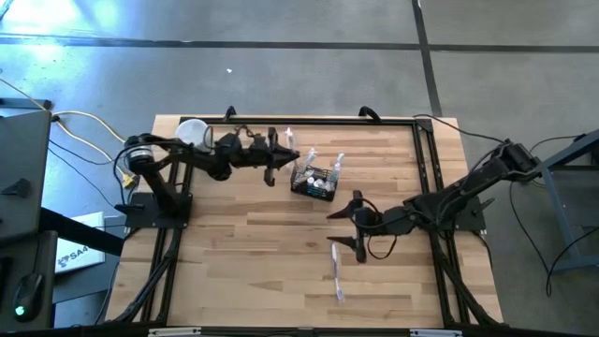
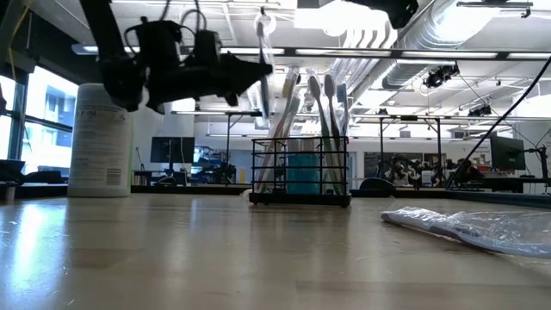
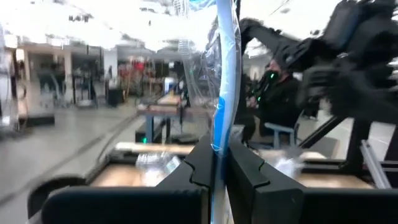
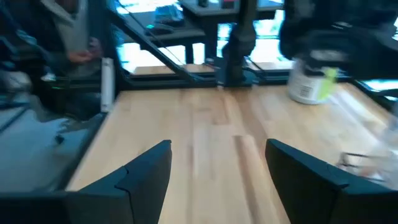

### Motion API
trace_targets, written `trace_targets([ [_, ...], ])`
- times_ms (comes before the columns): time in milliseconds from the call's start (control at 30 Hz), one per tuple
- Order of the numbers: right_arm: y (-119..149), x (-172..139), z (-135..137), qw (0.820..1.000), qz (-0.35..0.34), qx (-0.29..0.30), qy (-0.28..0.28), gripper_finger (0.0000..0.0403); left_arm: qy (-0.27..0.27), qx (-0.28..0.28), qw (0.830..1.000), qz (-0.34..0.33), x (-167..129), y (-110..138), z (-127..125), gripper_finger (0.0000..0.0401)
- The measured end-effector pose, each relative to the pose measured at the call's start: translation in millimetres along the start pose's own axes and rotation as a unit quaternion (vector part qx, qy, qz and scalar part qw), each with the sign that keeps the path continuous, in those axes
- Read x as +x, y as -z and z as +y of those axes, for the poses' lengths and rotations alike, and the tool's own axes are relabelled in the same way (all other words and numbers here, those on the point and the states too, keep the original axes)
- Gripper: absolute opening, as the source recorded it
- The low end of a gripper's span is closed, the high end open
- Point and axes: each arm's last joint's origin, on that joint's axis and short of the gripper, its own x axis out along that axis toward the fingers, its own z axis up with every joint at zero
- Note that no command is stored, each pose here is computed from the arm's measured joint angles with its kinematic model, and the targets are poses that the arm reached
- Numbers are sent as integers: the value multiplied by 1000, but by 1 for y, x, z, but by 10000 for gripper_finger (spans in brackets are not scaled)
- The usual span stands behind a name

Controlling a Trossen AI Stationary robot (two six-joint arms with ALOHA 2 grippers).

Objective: Pick & Place toothbrushing station
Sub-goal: Put the blue toothbrush into the mesh organizer

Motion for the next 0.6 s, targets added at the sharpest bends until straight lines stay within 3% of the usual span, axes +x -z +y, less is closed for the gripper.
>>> trace_targets([
  [233, -2, 3, 5, 999, -12, 10, -50, 252, -22, 0, 1000, 21, 8, 14, 11, 14],
  [600, -3, 3, 5, 998, -17, 12, -52, 252, -38, -1, 998, 50, 3, 42, 17, 14],
])
